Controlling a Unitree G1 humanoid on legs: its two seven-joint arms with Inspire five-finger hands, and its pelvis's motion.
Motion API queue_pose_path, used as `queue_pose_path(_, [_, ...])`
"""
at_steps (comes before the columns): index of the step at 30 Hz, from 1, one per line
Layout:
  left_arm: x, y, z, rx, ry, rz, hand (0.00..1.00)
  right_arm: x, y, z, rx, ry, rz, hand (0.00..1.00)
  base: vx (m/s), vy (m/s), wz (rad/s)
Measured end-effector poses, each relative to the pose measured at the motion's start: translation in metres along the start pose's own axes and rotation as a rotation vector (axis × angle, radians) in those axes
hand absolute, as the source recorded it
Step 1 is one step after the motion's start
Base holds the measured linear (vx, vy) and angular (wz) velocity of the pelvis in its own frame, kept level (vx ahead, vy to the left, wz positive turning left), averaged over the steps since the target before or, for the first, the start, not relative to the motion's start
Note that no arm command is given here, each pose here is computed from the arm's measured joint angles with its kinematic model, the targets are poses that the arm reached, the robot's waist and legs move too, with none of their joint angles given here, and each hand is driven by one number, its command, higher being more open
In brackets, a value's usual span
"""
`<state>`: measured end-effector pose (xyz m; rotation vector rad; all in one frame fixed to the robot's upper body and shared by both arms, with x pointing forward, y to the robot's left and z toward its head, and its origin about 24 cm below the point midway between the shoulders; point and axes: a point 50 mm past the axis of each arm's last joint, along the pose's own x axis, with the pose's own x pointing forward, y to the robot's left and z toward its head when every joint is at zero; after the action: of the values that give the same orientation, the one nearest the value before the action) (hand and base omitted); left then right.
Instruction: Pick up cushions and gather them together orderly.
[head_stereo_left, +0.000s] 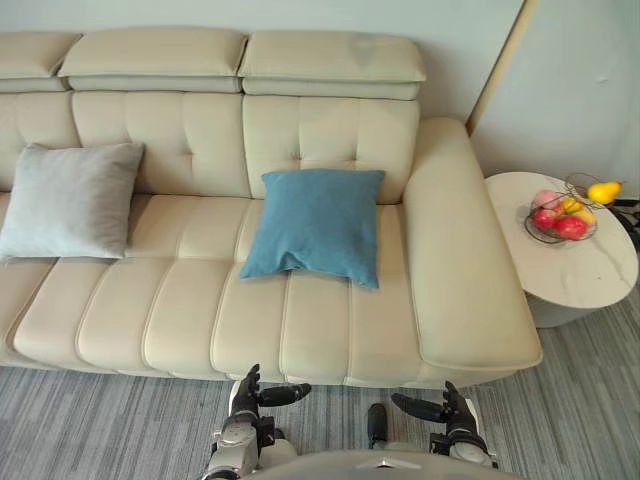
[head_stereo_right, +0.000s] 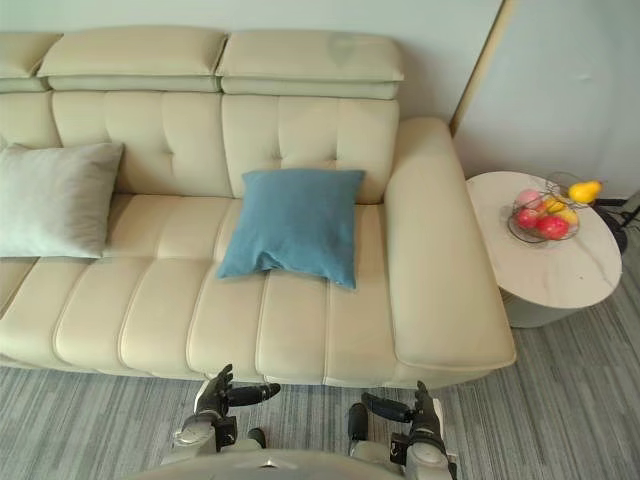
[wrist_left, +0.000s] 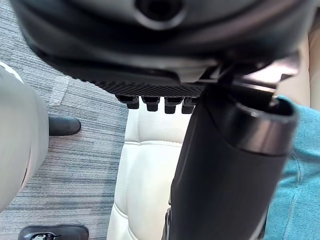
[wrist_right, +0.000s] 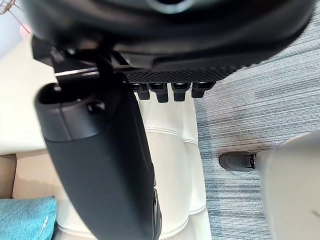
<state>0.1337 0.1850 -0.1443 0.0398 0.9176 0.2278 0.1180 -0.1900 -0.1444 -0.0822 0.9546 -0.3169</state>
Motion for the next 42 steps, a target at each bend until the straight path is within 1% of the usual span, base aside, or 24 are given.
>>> queue_pose_path(2, [0.002,0.001,0.006,0.012,-0.018,0.004,1.0,0.001,0.004,0.004,-0.027,-0.013,0.014,1.0,-0.13,0.0,-0.36])
queue_pose_path(3, [0.005,-0.002,0.015,0.001,-0.036,0.006,1.0,0.005,0.01,0.018,-0.038,-0.045,0.031,1.0,-0.15,-0.039,-0.27])
queue_pose_path(5, [0.006,-0.001,0.02,-0.003,-0.05,0.012,1.0,0.005,0.015,0.017,-0.036,-0.035,0.042,1.0,-0.07,-0.081,0.11])
queue_pose_path(7, [0.008,0.007,0.025,-0.017,-0.059,0.037,1.0,0.003,0.021,0.012,-0.03,-0.012,0.057,1.0,-0.09,-0.17,0.44])
queue_pose_path(9, [0.007,0.001,0.021,-0.055,-0.046,0.031,1.0,0.005,0.021,0.016,-0.032,-0.022,0.047,1.0,-0.17,-0.283,0.2])
queue_pose_path(11, [0.008,0.003,0.024,-0.047,-0.054,0.038,1.0,0.005,0.028,0.022,-0.037,-0.037,0.063,1.0,-0.15,-0.243,0.26])
queue_pose_path(14, [0.003,-0.001,0.009,-0.049,-0.011,0.025,1.0,0.007,0.026,0.031,-0.054,-0.068,0.046,1.0,-0.22,-0.152,0.08])
queue_pose_path(19, [0.003,-0.006,0.008,-0.026,-0.011,0.007,1.0,0.006,0.02,0.022,-0.061,-0.045,0.023,1.0,-0.16,-0.076,0.36])
queue_pose_path(23, [0.005,-0.009,0.019,-0.001,-0.046,-0.002,1.0,0.007,0.017,0.018,-0.069,-0.025,0.013,1.0,-0.17,0.057,0.48])
queue_pose_path(27, [0.002,-0.016,0.011,0.001,-0.024,-0.016,1.0,0.006,0.016,0.013,-0.07,-0.005,0.016,1.0,-0.12,0.189,0.07])
queue_pose_path(29, [0.003,-0.002,0.006,0.009,-0.001,0.02,1.0,0.0,0.033,-0.002,-0.011,0.064,0.065,1.0,-0.08,0.147,-0.19])
queue_pose_path(36, [-0.002,-0.004,-0.016,0.031,0.076,0.01,1.0,-0.001,0.015,-0.017,0.15,0.136,-0.011,1.0,0.04,0.077,-0.12])
queue_pose_path(37, [-0.004,0.004,-0.03,0.026,0.138,0.023,1.0,0.001,-0.002,-0.027,0.157,0.188,-0.056,1.0,0.05,0.004,-0.09])
queue_pose_path(42, [-0.004,0.004,-0.03,0.026,0.138,0.023,1.0,0.001,-0.002,-0.027,0.157,0.189,-0.056,1.0,0.0,0.0,0.0])
